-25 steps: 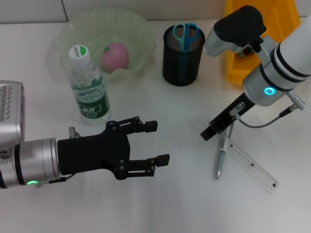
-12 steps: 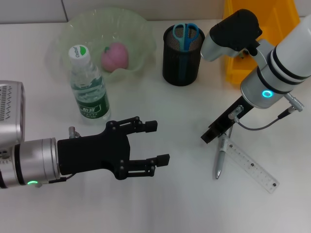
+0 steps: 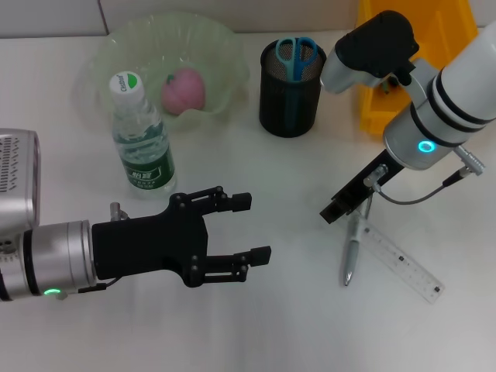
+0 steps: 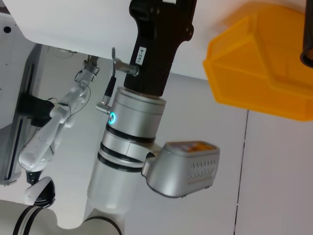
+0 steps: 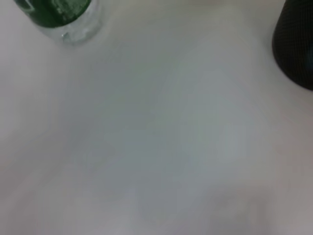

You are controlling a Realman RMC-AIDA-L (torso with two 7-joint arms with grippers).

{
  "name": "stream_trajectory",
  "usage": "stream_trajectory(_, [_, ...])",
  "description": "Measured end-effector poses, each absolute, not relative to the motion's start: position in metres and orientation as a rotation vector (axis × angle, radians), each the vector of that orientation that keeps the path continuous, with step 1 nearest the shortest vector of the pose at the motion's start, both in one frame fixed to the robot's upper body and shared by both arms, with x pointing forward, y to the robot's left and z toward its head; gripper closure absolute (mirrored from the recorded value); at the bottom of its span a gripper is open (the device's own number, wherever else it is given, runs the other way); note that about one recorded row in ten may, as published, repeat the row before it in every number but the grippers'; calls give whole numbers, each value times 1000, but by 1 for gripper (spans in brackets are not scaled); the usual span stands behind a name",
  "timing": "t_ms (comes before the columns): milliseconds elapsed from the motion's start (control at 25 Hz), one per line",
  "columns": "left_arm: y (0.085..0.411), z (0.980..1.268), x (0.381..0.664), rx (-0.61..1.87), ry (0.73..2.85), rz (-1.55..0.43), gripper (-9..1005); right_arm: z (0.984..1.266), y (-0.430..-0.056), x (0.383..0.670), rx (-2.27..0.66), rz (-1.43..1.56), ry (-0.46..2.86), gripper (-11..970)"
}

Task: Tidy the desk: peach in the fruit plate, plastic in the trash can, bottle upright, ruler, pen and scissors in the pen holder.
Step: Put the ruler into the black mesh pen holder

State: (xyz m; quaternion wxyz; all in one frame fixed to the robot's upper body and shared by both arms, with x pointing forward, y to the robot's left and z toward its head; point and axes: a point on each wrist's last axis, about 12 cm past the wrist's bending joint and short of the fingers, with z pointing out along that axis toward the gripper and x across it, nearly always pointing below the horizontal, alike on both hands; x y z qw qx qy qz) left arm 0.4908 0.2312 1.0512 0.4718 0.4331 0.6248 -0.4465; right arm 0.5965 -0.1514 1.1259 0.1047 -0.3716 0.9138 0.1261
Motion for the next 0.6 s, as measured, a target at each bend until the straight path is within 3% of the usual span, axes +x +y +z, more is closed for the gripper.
stream_trajectory(320, [231,1052,491,1061,1528,-1095,183,1156,-150,596,-1072,383,2594,572])
stream_trajectory(600, [231,1054,492,1067,1519,-1091,183,1218,-161,603,-970,373,2358,562])
